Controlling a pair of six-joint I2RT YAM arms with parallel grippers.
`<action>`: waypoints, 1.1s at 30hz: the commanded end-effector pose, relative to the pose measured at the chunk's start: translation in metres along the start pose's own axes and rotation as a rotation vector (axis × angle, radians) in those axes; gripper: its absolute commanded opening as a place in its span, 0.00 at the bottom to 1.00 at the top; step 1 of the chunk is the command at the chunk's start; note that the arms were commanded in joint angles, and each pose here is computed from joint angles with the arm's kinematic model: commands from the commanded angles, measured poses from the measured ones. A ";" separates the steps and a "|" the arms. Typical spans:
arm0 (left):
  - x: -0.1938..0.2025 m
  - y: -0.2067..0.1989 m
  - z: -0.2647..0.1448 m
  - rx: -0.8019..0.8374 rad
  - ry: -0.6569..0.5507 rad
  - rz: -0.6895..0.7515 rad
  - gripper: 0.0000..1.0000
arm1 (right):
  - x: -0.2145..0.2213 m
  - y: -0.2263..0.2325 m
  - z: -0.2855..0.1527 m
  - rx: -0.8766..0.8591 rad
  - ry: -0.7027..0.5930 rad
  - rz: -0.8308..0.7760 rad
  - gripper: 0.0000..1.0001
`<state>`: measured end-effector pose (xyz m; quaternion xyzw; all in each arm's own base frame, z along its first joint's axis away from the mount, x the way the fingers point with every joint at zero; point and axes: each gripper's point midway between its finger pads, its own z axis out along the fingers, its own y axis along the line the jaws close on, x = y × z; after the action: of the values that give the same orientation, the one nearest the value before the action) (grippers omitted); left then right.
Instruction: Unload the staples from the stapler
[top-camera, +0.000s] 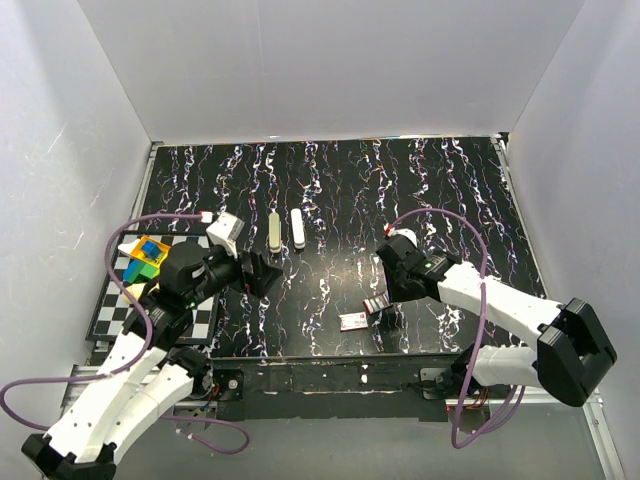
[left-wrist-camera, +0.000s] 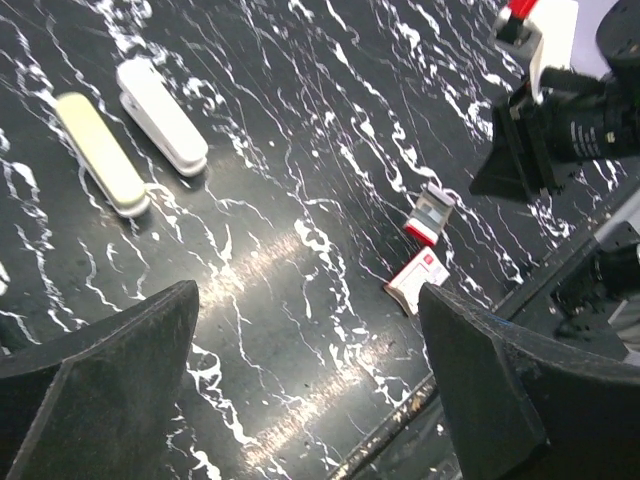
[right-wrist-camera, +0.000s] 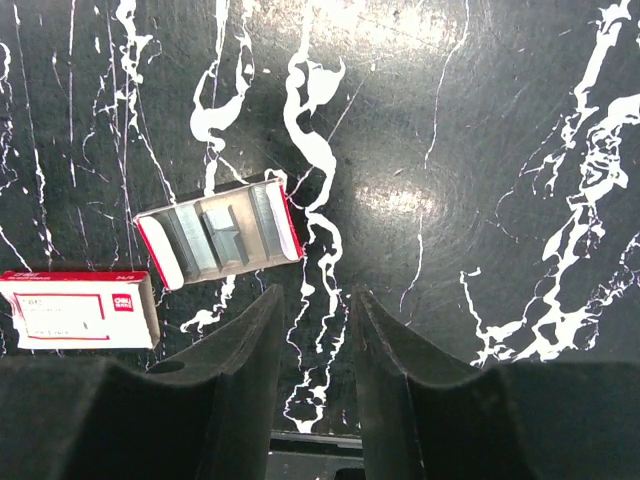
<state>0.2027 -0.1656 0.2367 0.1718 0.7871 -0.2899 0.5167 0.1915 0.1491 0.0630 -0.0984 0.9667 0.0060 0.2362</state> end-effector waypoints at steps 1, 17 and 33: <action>-0.004 -0.017 0.006 0.083 0.033 -0.057 0.90 | -0.005 0.005 -0.001 -0.054 -0.006 0.007 0.41; 0.018 -0.001 0.023 -0.017 0.100 -0.181 0.86 | -0.009 0.014 0.028 -0.097 0.060 -0.020 0.29; 0.022 0.004 0.023 -0.034 0.096 -0.168 0.88 | -0.017 0.030 0.029 -0.157 0.075 -0.026 0.36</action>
<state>0.2103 -0.1798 0.2042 0.1116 0.8337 -0.3141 0.4402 0.2003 0.1705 0.0352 -0.1303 0.9744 0.0574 0.1742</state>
